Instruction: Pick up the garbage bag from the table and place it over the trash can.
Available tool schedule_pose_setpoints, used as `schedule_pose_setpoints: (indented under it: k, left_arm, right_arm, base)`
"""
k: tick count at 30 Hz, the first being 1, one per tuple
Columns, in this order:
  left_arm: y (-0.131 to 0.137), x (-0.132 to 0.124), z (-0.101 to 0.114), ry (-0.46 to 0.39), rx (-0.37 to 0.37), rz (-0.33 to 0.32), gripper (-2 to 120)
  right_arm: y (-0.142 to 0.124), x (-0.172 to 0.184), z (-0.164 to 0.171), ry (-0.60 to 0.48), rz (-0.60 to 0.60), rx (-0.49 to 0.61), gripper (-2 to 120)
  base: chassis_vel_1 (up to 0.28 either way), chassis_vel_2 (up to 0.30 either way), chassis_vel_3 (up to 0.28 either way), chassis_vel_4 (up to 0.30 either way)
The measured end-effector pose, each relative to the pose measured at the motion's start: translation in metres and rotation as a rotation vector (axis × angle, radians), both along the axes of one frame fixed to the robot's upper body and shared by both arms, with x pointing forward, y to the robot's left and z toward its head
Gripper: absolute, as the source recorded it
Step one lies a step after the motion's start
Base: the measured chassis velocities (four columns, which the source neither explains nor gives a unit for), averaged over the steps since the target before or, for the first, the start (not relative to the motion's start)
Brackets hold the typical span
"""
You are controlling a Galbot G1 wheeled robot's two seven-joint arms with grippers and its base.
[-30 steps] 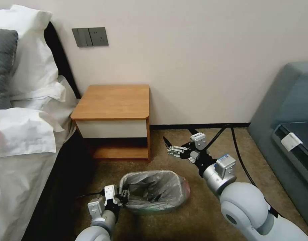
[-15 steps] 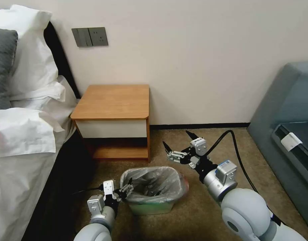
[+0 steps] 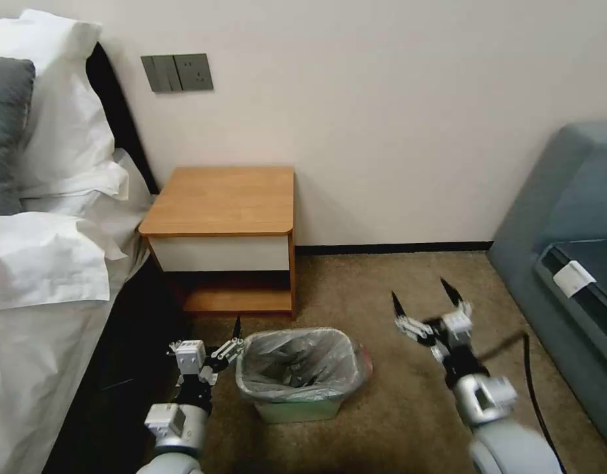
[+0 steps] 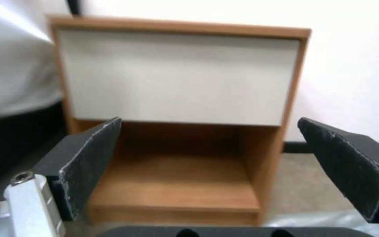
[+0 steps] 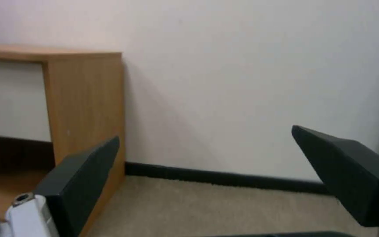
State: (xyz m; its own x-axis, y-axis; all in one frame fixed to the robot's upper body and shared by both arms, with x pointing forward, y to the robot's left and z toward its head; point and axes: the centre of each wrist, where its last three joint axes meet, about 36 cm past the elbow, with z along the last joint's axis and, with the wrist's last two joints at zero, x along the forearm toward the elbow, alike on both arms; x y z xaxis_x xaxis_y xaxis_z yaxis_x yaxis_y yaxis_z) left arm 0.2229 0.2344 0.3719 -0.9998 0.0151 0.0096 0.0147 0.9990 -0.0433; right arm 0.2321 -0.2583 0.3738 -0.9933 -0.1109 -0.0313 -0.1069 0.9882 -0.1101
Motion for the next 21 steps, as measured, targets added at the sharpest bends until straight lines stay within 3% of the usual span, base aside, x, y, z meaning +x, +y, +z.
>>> schedule_pose_setpoints:
  k: [6, 9, 21]
  left_arm:
    - [0.008, -0.033, 0.027, -0.032, 0.018, 0.049, 100]
    - [0.001, -0.055, 0.042, -0.009, 0.002, 0.079, 100]
    - [-0.003, -0.062, 0.046, 0.008, -0.003, 0.089, 100]
  right_arm:
    - [0.011, -0.038, 0.008, -0.023, -0.036, 0.102, 100]
    - [0.012, -0.049, 0.013, -0.06, -0.043, 0.126, 100]
    - [0.011, -0.052, 0.017, -0.059, -0.038, 0.112, 100]
  base:
    - [0.0, 0.0, 0.0, 0.0]
    - [0.0, 0.0, 0.0, 0.0]
    - [0.0, 0.0, 0.0, 0.0]
